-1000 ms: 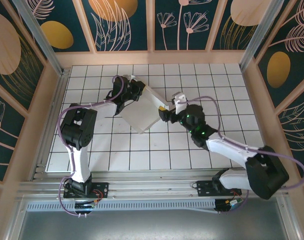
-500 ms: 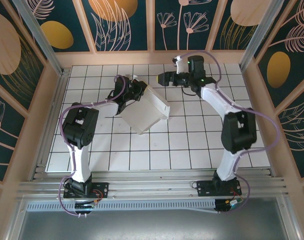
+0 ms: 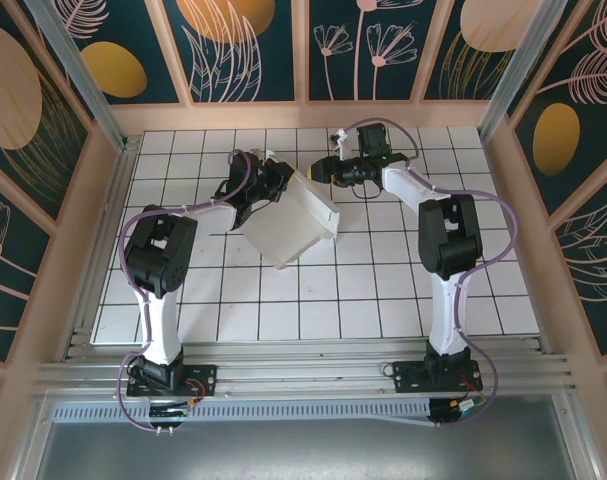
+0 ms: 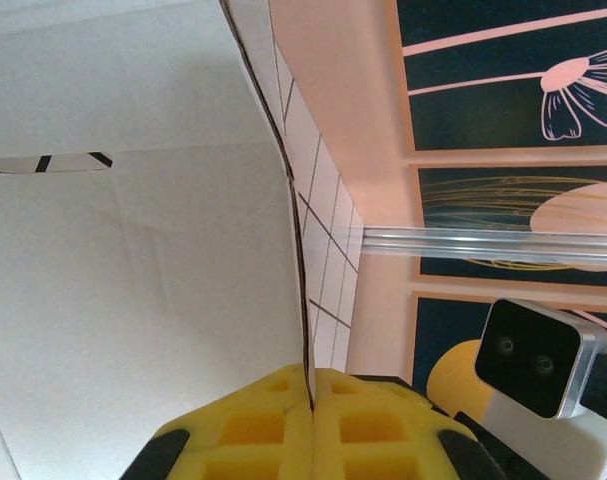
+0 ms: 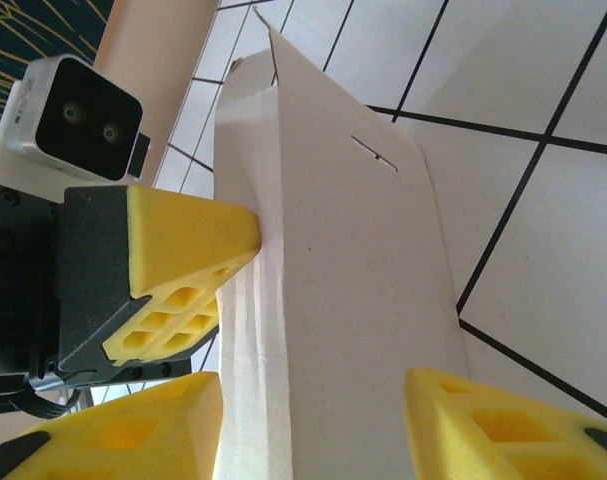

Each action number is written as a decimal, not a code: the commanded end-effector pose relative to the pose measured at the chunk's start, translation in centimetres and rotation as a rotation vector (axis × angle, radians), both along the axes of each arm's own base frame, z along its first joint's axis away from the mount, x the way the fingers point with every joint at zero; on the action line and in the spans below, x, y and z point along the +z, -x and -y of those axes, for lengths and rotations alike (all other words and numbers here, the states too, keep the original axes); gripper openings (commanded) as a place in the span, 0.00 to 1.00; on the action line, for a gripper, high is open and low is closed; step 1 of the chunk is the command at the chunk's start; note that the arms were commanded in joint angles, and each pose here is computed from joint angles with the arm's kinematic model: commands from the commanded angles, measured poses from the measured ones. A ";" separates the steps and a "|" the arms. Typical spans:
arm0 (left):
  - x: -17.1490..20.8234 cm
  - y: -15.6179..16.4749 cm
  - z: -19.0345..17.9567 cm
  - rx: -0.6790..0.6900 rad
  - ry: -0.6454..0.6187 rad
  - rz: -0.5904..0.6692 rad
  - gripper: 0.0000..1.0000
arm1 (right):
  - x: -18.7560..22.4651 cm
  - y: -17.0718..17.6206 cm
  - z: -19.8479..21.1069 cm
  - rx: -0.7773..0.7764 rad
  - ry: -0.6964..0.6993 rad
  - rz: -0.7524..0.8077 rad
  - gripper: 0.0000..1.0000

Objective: Fold the paper box

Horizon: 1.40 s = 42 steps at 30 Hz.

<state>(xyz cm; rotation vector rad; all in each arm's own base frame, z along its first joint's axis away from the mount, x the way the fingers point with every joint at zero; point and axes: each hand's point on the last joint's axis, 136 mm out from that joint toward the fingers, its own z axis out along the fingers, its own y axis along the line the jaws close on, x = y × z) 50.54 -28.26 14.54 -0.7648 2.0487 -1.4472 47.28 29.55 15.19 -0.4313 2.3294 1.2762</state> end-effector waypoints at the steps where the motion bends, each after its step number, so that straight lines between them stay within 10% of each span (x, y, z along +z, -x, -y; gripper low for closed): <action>1: -1.5 0.5 0.3 -0.022 -0.012 -0.033 0.05 | -0.2 0.5 -1.1 0.033 -0.028 -0.014 0.48; 13: -1.6 0.7 0.1 -0.015 -0.019 -0.029 0.14 | -2.1 0.8 -1.7 0.037 -0.012 -0.053 0.39; 21: -0.1 0.5 -0.6 0.010 -0.062 0.018 0.47 | -2.4 0.6 -1.5 0.024 0.001 -0.054 0.39; 33: 7.8 -0.7 -8.8 0.019 -0.949 0.371 0.62 | -1.3 1.1 -1.5 0.034 -0.018 -0.037 0.42; 42: 4.8 -3.1 -7.1 -0.421 -1.066 0.406 0.63 | -0.6 1.2 -1.6 0.035 -0.032 -0.034 0.43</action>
